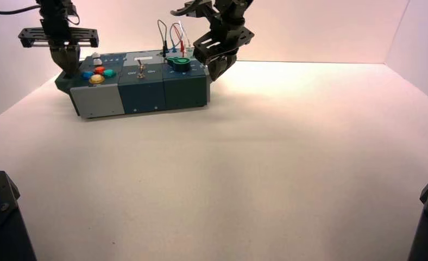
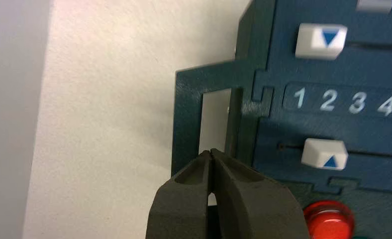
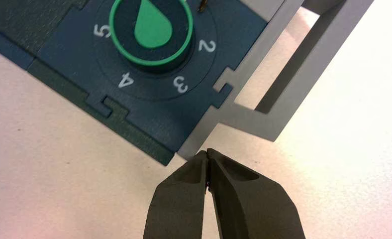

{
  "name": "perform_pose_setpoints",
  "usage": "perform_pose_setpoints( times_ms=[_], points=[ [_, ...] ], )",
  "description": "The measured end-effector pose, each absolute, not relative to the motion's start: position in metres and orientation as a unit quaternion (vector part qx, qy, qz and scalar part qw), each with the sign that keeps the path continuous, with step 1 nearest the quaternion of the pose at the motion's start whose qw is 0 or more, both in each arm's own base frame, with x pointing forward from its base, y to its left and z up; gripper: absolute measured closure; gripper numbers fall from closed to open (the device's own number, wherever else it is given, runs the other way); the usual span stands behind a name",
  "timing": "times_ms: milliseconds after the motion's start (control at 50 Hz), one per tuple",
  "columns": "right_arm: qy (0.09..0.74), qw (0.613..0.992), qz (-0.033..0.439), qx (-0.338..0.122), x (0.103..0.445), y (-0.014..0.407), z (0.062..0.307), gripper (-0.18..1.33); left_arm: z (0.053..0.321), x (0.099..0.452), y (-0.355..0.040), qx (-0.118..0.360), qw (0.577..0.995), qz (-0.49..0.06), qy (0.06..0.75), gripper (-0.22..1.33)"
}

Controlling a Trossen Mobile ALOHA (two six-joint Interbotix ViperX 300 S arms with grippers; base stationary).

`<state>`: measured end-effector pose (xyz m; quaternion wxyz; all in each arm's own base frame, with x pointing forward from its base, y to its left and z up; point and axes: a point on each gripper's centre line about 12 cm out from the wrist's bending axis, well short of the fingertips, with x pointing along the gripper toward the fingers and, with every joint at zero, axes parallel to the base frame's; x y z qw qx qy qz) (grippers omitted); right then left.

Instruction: Move the box to the left.

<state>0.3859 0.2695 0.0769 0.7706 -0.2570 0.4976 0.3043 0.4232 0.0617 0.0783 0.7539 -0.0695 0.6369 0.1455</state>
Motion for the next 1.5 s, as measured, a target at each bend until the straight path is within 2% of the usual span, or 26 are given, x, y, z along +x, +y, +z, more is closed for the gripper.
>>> perform_pose_setpoints(
  times_ms=[260, 440, 600, 860, 1040, 1180, 1320, 1500],
  points=[
    [0.502, 0.768, 0.304, -0.257, 0.385, 0.27, 0.076, 1.29, 0.096, 0.427, 0.069, -0.075, 0.814, 0.136, 0.56, 1.27],
    [0.509, 0.764, 0.303, -0.258, 0.383, 0.268, 0.076, 1.29, 0.1, 0.426, 0.075, -0.068, 0.82, 0.134, 0.552, 1.27],
    [0.521, 0.755, 0.302, -0.261, 0.38, 0.266, 0.078, 1.29, 0.112, 0.429, 0.066, -0.062, 0.832, 0.124, 0.537, 1.27],
    [0.482, 0.792, 0.287, -0.241, 0.407, 0.258, 0.119, 1.28, 0.143, 0.436, 0.04, -0.049, 0.863, 0.094, 0.493, 1.27],
    [0.453, 0.809, 0.284, -0.244, 0.422, 0.259, 0.13, 1.28, 0.159, 0.434, 0.035, -0.047, 0.879, 0.087, 0.467, 1.27],
    [0.444, 0.813, 0.287, -0.243, 0.427, 0.266, 0.119, 1.29, 0.162, 0.431, 0.035, -0.046, 0.881, 0.086, 0.463, 1.27],
    [0.452, 0.808, 0.288, -0.245, 0.429, 0.267, 0.095, 1.28, 0.163, 0.431, 0.035, -0.047, 0.881, 0.086, 0.463, 1.27],
    [0.453, 0.807, 0.289, -0.246, 0.429, 0.268, 0.088, 1.29, 0.162, 0.431, 0.035, -0.047, 0.881, 0.087, 0.463, 1.27]
  ],
)
